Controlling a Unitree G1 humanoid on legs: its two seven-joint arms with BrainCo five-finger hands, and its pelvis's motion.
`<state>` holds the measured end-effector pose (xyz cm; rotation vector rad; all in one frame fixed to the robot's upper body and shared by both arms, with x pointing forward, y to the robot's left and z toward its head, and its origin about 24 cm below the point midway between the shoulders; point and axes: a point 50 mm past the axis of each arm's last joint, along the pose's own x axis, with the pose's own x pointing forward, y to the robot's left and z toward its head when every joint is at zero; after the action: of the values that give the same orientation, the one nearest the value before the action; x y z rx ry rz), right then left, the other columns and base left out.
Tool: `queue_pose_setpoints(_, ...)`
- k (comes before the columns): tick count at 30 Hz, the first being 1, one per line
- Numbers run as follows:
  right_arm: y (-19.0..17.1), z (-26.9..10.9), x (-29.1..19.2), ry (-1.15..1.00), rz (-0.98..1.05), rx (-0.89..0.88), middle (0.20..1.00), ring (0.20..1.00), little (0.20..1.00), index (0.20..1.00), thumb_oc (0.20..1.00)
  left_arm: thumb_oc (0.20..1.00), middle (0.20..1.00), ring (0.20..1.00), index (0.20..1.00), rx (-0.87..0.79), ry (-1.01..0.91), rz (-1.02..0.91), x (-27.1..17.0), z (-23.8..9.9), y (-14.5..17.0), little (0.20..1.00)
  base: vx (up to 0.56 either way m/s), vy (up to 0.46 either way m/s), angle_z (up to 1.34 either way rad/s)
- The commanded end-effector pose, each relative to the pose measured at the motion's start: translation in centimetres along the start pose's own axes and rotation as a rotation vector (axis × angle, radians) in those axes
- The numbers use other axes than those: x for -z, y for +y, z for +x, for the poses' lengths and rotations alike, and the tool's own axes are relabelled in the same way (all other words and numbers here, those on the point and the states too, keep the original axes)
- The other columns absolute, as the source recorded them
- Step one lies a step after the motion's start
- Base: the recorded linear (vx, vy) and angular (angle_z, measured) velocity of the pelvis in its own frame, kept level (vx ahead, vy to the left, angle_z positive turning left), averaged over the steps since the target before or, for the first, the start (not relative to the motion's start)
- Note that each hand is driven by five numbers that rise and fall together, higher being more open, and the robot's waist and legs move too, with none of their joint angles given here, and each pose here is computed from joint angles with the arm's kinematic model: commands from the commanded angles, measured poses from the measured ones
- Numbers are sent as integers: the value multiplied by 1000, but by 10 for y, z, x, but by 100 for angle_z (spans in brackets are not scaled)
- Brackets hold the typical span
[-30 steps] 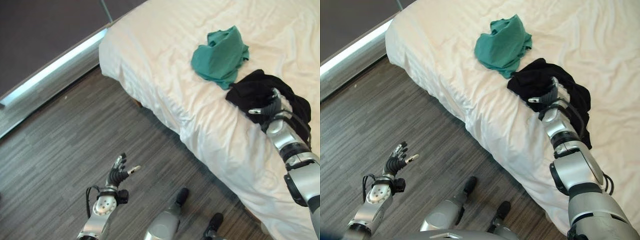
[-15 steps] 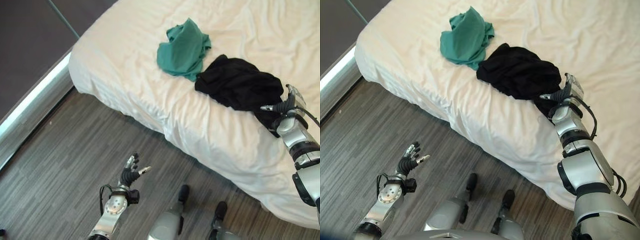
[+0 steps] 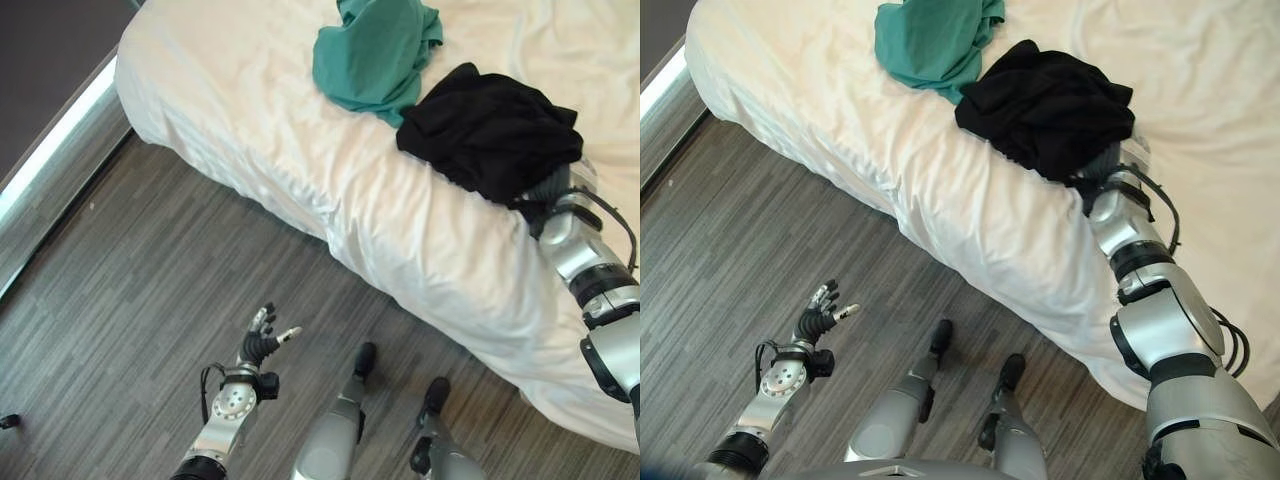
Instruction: Pick up bed clothes into laundry basket.
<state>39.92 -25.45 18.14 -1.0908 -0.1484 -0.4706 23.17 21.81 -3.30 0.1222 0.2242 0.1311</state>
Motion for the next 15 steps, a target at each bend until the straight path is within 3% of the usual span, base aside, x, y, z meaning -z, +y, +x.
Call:
queue_pose_setpoints(1, -23, 13, -54, -225, -11, 107, 1000, 1000, 1000, 1000, 1000, 1000, 1000, 1000, 1000, -17, -73, -51, -14, 6, -3, 1000, 0, 0, 0)
queue_pose_setpoints(3, -20, 13, -63, -242, 5, 100, 1000, 1000, 1000, 1000, 1000, 1000, 1000, 1000, 1000, -17, -73, -52, -14, 7, -3, 1000, -3, 8, 4)
queue_pose_setpoints(4, -15, 11, -62, -227, 15, 75, 200, 200, 200, 200, 200, 1000, 1000, 1000, 1000, -14, -68, -57, -13, 6, -4, 1000, -4, 3, 3)
queue_pose_setpoints(7, -3, 9, -53, -175, 26, 22, 200, 200, 200, 200, 200, 1000, 1000, 1000, 1000, -16, -44, -63, -8, 5, -4, 1000, 3, 4, 3)
queue_pose_setpoints(10, 2, 3, -39, -114, 181, -6, 200, 200, 200, 200, 200, 1000, 1000, 1000, 1000, -81, 5, -69, 2, 4, 9, 1000, 25, -1, 6)
queue_pose_setpoints(12, -1, -8, -43, -184, 262, 0, 200, 200, 200, 200, 200, 1000, 1000, 1000, 1000, -135, 2, -64, 1, 3, 21, 1000, 40, 3, 14)
queue_pose_setpoints(13, -3, -34, -29, -243, 350, 6, 200, 200, 200, 200, 200, 1000, 1000, 1000, 1000, -226, 4, -25, 1, 2, 42, 1000, 46, -2, 9)
queue_pose_setpoints(15, -2, -69, 24, -155, 358, -12, 200, 200, 200, 200, 200, 1000, 1000, 1000, 1000, -322, -26, 25, -7, -1, 69, 1000, 52, -7, 5)
